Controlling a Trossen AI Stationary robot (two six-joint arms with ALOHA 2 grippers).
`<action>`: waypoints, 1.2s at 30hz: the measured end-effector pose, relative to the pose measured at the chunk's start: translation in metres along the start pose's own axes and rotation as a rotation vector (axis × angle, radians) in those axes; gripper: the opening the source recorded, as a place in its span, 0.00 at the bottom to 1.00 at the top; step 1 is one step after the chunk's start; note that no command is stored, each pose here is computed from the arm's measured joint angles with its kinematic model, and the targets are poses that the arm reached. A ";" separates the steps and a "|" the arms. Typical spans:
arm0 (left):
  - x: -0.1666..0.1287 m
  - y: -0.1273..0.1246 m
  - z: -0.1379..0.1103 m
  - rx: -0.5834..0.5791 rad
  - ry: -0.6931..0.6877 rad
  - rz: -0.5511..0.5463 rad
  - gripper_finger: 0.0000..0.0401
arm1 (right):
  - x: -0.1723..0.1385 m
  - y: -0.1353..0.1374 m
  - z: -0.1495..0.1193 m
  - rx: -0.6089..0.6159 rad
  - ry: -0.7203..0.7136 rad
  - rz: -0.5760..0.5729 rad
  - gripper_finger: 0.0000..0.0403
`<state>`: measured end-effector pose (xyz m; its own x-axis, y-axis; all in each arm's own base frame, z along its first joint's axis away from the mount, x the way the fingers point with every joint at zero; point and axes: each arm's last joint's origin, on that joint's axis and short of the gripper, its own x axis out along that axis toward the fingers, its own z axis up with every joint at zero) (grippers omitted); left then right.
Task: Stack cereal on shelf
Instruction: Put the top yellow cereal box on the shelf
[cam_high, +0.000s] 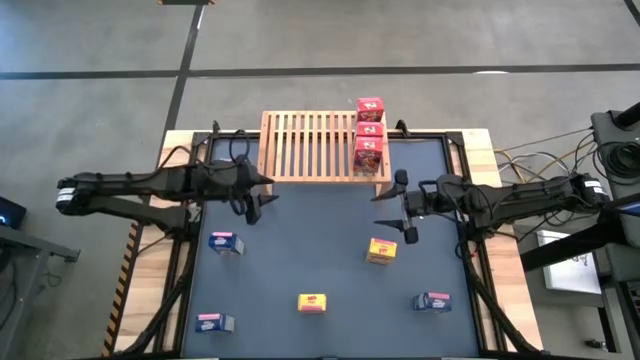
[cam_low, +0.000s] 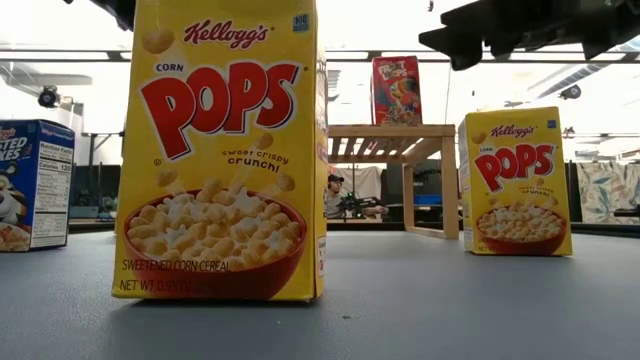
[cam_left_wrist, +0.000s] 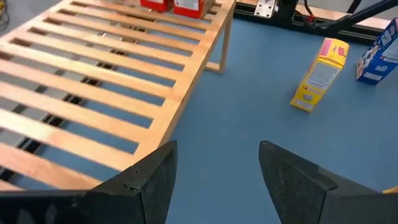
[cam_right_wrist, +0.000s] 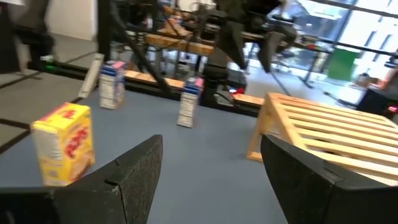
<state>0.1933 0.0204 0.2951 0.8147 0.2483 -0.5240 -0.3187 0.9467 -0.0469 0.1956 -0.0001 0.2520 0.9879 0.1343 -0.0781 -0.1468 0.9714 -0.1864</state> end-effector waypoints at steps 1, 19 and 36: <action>0.000 0.000 -0.003 -0.006 0.002 0.000 0.52 | 0.000 0.000 0.000 0.000 -0.004 0.017 0.64; -0.032 0.012 -0.024 -0.057 -0.055 0.059 0.48 | 0.000 0.002 0.001 -0.030 -0.016 0.057 0.62; -0.046 0.024 -0.044 -0.017 0.015 0.247 0.48 | 0.000 0.002 -0.003 -0.051 0.019 0.063 0.62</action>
<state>0.1275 0.0225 0.2807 0.7041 0.4686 -0.5335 -0.5153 0.8541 0.0703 0.1954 0.0015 0.2487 0.9755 0.1910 -0.1093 -0.2117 0.9498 -0.2302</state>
